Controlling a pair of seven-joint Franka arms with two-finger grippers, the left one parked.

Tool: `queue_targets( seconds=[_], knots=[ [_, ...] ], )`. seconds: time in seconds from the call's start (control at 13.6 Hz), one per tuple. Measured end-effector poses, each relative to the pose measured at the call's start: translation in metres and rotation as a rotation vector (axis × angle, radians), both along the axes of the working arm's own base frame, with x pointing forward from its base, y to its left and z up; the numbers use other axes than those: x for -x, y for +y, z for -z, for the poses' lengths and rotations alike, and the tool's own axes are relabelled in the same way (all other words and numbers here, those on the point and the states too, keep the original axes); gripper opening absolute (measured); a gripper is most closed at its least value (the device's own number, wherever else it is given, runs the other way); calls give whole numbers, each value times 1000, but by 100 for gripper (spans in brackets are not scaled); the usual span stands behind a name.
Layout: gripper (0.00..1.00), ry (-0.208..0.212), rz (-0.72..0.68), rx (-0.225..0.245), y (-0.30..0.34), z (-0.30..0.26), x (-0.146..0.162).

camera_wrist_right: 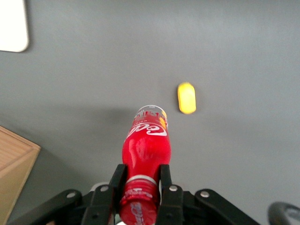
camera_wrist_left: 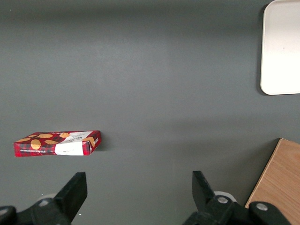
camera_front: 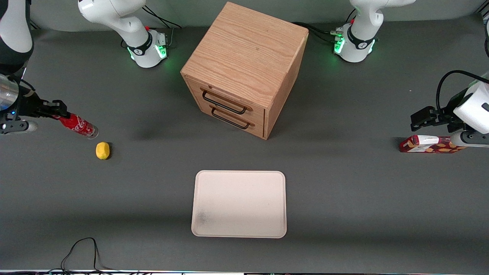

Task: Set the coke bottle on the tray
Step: 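Lift the bottle and carry it with the right gripper over the white tray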

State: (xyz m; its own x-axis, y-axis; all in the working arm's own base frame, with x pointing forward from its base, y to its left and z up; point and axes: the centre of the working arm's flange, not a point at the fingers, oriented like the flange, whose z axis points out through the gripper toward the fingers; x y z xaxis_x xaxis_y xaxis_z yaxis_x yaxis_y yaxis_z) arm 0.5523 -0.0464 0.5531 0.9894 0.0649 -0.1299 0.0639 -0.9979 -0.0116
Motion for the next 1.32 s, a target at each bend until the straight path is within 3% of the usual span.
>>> queue_targets(
  seconds=[0.22, 0.51, 0.73, 1.1, 1.32],
  knots=[
    [33, -87, -84, 19, 61, -47, -38],
    [33, -133, -224, 44, 166, -69, -78],
    [33, -145, -200, 35, 242, -26, -113],
    [33, -234, -220, -50, 320, 65, -154],
    [33, -273, -242, -50, 345, 119, -169]
  ],
)
